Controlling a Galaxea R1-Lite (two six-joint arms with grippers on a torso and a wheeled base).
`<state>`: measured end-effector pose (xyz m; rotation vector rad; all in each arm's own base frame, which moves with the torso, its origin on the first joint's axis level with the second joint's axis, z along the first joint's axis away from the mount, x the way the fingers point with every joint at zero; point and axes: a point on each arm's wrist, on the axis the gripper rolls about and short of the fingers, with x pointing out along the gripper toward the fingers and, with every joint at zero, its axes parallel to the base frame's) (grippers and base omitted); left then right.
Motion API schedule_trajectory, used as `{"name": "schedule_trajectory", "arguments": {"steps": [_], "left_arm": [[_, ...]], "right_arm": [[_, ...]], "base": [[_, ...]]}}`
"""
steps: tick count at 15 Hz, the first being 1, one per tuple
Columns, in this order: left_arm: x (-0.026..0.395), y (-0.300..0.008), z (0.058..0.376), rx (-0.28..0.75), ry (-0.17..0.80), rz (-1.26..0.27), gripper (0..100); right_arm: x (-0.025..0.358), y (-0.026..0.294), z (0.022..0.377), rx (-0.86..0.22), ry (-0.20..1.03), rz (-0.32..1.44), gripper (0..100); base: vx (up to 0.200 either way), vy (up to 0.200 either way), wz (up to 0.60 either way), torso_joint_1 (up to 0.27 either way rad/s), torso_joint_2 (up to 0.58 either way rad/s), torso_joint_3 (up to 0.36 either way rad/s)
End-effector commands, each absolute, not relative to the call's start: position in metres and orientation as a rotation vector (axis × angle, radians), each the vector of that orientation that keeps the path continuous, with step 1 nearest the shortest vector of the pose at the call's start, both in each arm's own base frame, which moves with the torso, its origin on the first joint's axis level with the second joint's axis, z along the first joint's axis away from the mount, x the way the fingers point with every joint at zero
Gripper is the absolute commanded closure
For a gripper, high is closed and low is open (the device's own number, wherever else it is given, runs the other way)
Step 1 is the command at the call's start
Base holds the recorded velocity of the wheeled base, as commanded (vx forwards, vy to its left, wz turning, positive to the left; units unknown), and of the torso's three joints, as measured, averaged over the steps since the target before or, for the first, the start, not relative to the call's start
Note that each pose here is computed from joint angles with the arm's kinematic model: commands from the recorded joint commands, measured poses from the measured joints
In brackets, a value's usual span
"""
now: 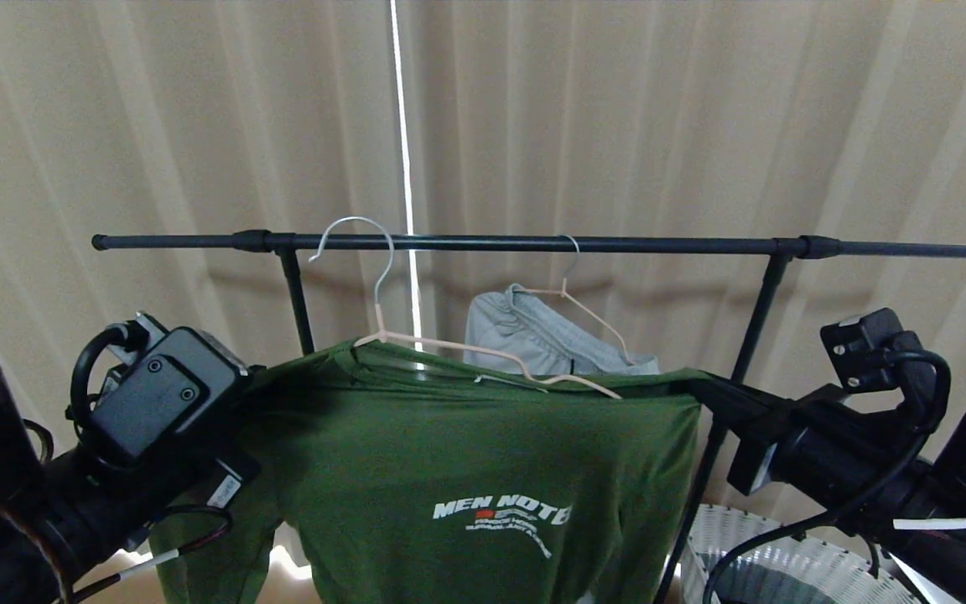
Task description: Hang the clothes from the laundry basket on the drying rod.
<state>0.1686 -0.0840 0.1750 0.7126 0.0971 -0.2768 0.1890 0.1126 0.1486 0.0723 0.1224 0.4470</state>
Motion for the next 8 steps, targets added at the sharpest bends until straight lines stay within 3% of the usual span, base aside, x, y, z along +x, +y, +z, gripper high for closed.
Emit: {"name": "schedule_trajectory", "arguments": {"steps": [1, 2, 3, 8], "left_arm": [[0.168, -0.084, 0.172, 0.717, 0.108, -0.278, 100], [0.168, -0.084, 0.172, 0.717, 0.108, -0.278, 100], [0.169, -0.084, 0.174, 0.714, 0.102, -0.278, 100], [0.172, -0.086, 0.181, 0.687, 0.08, -0.266, 100]], "right_arm": [[0.183, 0.117, 0.154, 0.078, 0.104, 0.514, 100], [0.178, 0.12, 0.156, 0.082, 0.097, 0.577, 100], [0.168, 0.127, 0.154, 0.071, 0.134, 0.674, 0], [0.161, 0.134, 0.153, 0.022, 0.157, 0.741, 0]], "base": [[0.0, 0.0, 0.0, 0.0, 0.0, 0.0], [0.0, 0.0, 0.0, 0.0, 0.0, 0.0], [0.0, 0.0, 0.0, 0.0, 0.0, 0.0], [0.0, 0.0, 0.0, 0.0, 0.0, 0.0]]}}
